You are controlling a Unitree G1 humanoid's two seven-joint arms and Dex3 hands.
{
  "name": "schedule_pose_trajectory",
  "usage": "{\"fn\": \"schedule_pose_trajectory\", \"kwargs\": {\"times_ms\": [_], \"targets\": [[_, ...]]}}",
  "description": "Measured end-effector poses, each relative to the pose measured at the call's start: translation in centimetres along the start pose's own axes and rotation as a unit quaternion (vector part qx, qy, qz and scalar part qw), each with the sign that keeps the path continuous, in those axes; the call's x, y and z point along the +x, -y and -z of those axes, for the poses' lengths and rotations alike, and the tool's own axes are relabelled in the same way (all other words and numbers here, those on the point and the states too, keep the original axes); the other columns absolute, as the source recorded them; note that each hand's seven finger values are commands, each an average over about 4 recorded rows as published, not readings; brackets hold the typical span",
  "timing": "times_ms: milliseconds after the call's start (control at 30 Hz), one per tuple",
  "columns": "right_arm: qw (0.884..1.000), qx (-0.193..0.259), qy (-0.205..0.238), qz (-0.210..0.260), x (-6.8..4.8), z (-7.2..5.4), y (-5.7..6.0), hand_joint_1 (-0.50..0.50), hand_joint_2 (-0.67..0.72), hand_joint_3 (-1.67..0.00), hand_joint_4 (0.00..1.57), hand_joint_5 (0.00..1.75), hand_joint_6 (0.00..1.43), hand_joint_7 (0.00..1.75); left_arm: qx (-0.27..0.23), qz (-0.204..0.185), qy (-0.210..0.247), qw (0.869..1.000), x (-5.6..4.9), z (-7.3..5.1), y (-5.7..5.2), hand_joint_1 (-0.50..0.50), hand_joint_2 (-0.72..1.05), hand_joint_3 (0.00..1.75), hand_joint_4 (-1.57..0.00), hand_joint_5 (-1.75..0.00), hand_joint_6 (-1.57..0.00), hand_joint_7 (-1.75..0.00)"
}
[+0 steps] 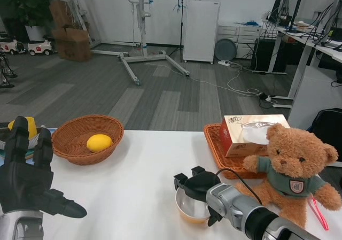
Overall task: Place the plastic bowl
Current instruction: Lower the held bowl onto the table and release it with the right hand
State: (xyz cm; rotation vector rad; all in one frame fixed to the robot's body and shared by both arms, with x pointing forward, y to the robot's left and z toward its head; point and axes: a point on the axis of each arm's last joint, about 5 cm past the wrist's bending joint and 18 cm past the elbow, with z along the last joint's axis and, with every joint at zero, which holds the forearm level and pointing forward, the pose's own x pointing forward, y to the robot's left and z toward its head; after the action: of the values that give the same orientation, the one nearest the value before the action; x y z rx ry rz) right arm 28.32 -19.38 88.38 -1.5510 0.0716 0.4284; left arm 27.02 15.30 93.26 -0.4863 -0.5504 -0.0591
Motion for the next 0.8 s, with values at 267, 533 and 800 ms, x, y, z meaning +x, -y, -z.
{"fn": "schedule_pose_trajectory", "kwargs": {"times_ms": [267,533,800], "targets": [[1.000,0.013,-0.005,-0.001,0.15,0.07,-0.09,-0.46,-0.38,-1.51,1.24,0.51,1.29,1.62,-0.001,-0.001,0.000,1.000,0.00,0.00,-0.01,-0.48,-0.72,0.00,0.00,0.00,0.00,0.00],[1.000,0.003,0.002,-0.011,0.33,-0.18,-0.05,-0.46,-0.08,-1.17,0.14,0.00,0.51,1.19,0.000,-0.001,0.000,1.000,-0.01,0.01,-0.02,-0.48,-0.72,0.02,0.00,0.00,0.00,0.00],[0.999,0.015,-0.005,-0.038,0.57,-0.05,0.21,-0.40,0.33,-0.16,0.00,0.00,0.00,0.09,-0.001,-0.001,-0.001,1.000,-0.01,0.02,-0.02,-0.48,-0.72,0.02,0.00,0.00,0.00,0.00]]}}
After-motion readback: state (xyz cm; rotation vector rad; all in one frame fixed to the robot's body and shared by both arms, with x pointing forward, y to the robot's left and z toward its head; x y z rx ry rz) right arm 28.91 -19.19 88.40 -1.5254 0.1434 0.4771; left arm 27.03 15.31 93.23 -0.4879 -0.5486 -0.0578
